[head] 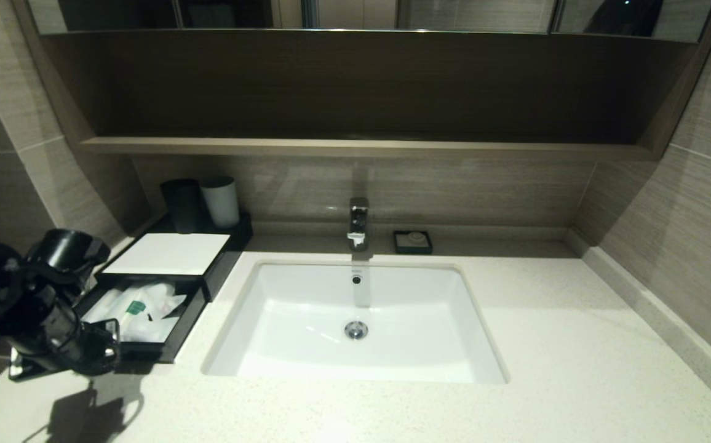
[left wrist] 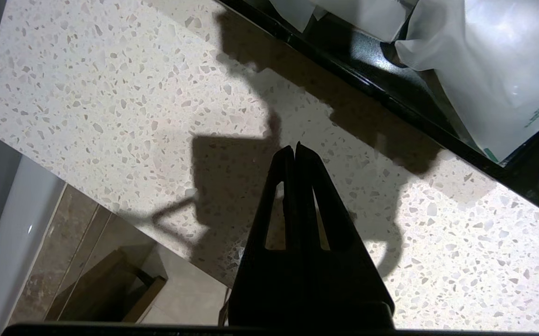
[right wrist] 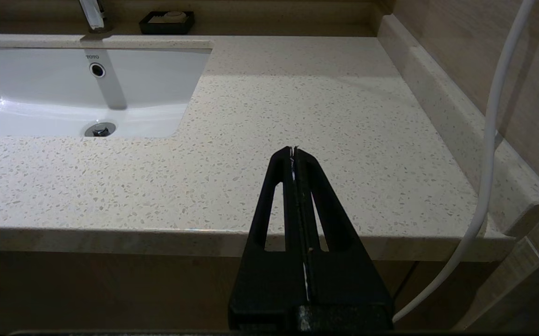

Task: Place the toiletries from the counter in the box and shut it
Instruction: Close the drawer

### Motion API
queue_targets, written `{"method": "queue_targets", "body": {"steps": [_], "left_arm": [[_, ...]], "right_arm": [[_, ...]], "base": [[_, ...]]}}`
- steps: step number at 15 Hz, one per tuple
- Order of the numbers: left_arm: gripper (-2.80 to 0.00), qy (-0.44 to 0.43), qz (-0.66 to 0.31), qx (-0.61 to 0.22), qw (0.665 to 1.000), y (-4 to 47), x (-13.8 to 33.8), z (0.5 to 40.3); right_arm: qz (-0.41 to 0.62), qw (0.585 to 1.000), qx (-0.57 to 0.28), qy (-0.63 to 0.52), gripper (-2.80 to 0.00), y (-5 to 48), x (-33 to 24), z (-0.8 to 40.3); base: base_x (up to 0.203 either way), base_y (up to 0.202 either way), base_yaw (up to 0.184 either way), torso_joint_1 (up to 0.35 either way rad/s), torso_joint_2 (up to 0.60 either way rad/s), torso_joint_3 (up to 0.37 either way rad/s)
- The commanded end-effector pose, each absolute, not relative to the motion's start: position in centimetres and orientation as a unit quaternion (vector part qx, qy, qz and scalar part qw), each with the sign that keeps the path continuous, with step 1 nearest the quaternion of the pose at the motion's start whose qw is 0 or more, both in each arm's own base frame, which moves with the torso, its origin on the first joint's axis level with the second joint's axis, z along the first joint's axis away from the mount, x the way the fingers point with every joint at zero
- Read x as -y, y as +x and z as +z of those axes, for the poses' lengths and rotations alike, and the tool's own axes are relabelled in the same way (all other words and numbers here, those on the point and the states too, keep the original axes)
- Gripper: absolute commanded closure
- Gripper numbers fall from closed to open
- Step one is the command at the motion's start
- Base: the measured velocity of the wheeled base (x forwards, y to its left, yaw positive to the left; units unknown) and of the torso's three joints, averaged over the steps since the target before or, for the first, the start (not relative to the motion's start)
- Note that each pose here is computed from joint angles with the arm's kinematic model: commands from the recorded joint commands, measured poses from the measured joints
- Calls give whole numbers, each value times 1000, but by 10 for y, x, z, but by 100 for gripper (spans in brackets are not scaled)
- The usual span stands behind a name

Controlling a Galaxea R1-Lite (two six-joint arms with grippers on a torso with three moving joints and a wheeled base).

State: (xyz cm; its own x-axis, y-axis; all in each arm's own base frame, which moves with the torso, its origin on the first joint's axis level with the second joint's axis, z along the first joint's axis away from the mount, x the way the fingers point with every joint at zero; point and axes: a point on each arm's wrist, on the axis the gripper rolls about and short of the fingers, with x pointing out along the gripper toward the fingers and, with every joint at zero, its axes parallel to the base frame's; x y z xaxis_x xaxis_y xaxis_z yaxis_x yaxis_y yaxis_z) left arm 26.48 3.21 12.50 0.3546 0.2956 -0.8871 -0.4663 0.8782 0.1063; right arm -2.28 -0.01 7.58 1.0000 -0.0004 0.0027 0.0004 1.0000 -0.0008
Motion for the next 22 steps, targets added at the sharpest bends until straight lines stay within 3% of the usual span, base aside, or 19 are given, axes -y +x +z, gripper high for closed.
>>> {"method": "queue_targets", "body": {"steps": [1, 22], "left_arm": [[0, -85, 237, -525, 813, 268, -35, 120], [0, -91, 238, -517, 818, 289, -39, 111]], "right_arm": [[0, 1000, 1, -1, 0, -23, 0, 75], [0, 1000, 1, -1, 0, -23, 0, 75]], "base": [[0, 0, 0, 0, 0, 0], [0, 0, 0, 0, 0, 0]]}}
